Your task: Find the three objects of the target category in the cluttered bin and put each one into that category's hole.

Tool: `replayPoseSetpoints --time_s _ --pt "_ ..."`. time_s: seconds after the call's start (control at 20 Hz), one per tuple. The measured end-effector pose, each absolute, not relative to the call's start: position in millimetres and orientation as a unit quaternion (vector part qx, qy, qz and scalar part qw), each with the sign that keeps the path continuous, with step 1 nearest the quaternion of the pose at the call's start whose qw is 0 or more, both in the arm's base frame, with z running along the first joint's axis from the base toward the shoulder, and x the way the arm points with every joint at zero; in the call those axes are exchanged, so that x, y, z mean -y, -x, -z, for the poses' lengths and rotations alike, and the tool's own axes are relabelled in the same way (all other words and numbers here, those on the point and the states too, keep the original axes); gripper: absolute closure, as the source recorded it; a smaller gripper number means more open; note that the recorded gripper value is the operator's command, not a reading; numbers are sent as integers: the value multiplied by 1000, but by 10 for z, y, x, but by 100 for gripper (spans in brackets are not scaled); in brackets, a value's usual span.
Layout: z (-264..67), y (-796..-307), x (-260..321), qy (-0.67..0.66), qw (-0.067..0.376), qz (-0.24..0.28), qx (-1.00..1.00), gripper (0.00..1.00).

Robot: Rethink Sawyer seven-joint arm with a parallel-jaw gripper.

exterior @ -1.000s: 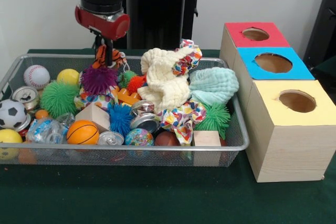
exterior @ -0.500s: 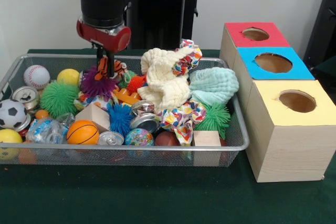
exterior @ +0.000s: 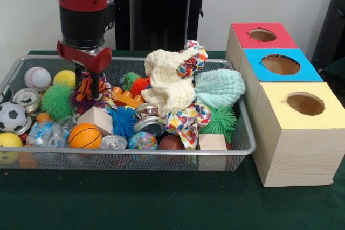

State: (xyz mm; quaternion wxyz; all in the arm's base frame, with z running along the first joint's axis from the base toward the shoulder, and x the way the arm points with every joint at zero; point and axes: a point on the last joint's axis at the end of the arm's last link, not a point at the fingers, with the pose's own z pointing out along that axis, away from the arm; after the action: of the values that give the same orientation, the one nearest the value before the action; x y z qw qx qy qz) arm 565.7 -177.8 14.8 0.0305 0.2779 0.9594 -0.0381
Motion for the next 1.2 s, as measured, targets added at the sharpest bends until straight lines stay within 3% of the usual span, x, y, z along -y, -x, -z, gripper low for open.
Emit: replayPoseSetpoints --time_s 1.1,1.15,1.2 --pt "-108 -5875 1790 -266 51 31 -962 0" --pt "-108 -5874 1791 -266 51 31 -962 100" --pt "-107 -5876 1790 -266 51 30 -962 100"
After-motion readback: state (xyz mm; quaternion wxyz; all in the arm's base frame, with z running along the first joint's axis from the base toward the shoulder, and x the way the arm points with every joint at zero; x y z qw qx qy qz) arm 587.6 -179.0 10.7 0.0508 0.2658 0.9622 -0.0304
